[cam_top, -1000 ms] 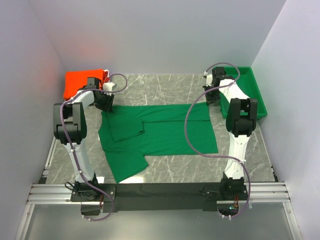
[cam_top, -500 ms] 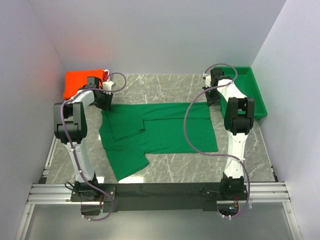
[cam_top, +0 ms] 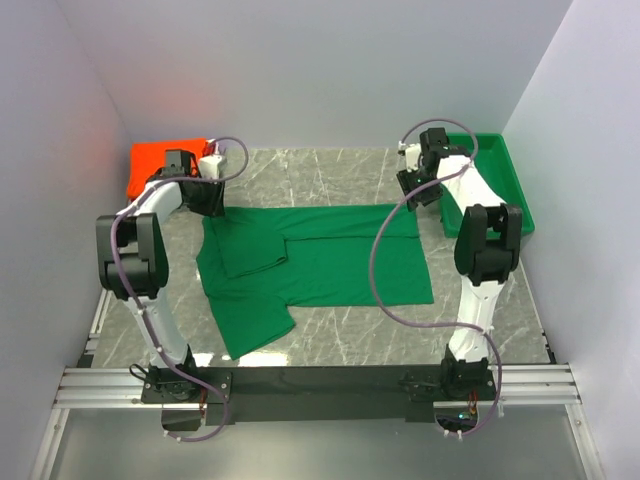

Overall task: Fold and stack the t-shirts
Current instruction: Fold the tshirt

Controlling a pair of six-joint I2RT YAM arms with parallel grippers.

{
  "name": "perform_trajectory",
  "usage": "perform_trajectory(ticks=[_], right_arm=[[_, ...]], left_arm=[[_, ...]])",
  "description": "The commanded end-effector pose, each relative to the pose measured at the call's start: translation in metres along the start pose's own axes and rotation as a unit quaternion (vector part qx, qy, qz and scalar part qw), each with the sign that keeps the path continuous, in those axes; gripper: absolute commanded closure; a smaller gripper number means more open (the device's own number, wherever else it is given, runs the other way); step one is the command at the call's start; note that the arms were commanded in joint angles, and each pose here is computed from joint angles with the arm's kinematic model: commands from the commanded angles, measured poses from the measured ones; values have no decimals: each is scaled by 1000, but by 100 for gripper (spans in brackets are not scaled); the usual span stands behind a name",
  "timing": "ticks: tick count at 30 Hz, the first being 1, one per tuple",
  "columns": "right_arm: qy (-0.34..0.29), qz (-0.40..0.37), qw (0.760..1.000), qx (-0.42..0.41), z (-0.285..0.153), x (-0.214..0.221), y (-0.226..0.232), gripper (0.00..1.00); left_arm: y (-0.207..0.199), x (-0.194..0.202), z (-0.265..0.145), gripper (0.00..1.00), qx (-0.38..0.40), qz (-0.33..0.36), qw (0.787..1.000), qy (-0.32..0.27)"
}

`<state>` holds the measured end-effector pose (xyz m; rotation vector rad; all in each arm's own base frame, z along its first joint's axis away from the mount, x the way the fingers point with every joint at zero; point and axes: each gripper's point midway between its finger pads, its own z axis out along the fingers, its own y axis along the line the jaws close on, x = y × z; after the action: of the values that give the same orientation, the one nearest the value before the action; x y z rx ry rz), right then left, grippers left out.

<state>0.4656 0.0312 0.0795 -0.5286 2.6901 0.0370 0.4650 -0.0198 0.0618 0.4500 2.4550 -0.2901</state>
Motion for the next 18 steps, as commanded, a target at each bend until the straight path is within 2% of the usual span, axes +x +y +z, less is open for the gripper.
perform_trajectory(ticks=[1,3,6,10,18], right_arm=[[-5,-36,999,-34,-9,1,34,49],[11,-38,998,-43,7,5,43,54],[35,-33,997,-54,24,8,46,56],[46,-43,997,-45,40,7,39,57],[47,-39,998,-11,69,-9,21,56]], left_arm=[[-17,-14,-23,55,26,-2,999,-33],[-20,-5,-15,55,31,-11,999,-18],[-30,2,-7,55,53,-18,998,-1],[-38,9,3,56,51,-1,999,14],[-20,25,38,60,21,-31,997,61]])
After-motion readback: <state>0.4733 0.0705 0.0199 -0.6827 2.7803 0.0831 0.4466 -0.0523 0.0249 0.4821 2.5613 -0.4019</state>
